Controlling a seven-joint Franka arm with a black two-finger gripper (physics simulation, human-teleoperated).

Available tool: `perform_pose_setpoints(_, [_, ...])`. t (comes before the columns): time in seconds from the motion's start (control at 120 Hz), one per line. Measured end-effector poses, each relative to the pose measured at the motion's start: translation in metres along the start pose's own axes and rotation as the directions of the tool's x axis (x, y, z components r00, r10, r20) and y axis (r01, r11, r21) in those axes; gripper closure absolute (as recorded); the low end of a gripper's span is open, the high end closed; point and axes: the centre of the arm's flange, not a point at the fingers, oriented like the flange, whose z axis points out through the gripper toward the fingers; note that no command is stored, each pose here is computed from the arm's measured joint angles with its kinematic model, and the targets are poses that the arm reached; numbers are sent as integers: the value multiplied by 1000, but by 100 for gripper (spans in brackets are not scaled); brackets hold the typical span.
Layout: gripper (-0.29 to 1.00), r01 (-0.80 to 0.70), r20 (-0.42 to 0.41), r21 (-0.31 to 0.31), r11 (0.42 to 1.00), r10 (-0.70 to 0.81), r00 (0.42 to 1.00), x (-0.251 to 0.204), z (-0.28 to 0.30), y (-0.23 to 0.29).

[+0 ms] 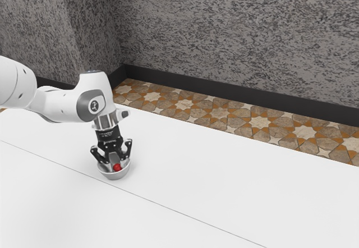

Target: Take strawberry from the bowl

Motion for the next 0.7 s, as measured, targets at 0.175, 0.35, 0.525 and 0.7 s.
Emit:
perform_pose_setpoints(0.175, [62, 10, -6, 5, 1000, -10, 1000, 1, 0, -1])
perform_pose_setpoints(0.35, [69, 21, -19, 10, 1000, -21, 1000, 2, -6, -1])
perform_pose_setpoints(0.525, [72, 37, -58, 6, 999, -37, 998, 1, -30, -3])
perform_pose_setpoints(0.7, [73, 13, -145, 2, 1000, -13, 989, -23, -84, 14])
